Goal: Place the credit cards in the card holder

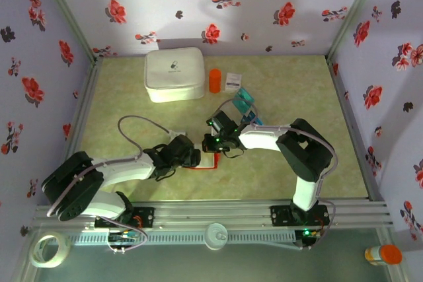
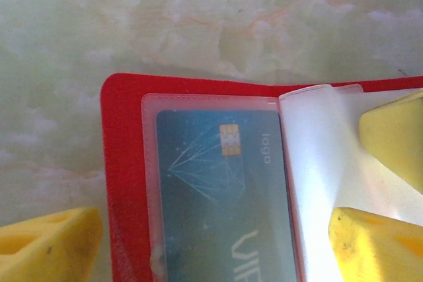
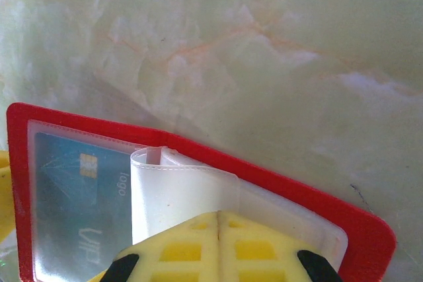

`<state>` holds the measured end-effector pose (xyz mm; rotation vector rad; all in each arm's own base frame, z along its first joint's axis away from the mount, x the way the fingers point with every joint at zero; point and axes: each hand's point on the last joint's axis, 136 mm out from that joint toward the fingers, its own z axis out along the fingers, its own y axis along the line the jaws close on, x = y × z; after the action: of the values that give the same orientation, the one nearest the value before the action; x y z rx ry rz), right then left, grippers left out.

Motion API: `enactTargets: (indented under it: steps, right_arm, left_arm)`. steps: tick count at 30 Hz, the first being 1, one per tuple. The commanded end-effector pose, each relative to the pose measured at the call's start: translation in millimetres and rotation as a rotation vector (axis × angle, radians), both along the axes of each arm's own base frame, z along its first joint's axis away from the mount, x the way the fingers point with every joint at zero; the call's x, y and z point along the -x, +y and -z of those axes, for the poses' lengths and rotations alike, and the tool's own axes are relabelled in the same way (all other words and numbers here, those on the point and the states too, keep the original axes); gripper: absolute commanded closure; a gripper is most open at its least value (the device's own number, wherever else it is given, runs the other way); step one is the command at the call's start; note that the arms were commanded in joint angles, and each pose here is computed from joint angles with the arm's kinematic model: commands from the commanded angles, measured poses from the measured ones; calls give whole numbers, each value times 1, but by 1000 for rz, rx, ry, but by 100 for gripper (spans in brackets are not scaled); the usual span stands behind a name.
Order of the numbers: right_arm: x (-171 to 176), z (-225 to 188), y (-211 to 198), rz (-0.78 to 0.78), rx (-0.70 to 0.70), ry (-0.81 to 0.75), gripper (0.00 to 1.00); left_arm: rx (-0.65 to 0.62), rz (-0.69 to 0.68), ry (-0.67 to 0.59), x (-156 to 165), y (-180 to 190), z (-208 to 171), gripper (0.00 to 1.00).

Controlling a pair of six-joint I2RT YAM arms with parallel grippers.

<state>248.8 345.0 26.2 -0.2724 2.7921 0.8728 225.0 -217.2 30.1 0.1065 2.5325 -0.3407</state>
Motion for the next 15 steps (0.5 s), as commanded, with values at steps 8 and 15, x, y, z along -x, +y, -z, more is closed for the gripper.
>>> enactTargets:
  steps: [8,15]
  right_arm:
    - [-1,-6,-8,11,30,-2,92]
    - [-11,-21,-15,24,42,-47,94]
  left_arm:
    - [-3,11,3,4,1,5,13]
    - [-1,9,-8,2,1,1,4]
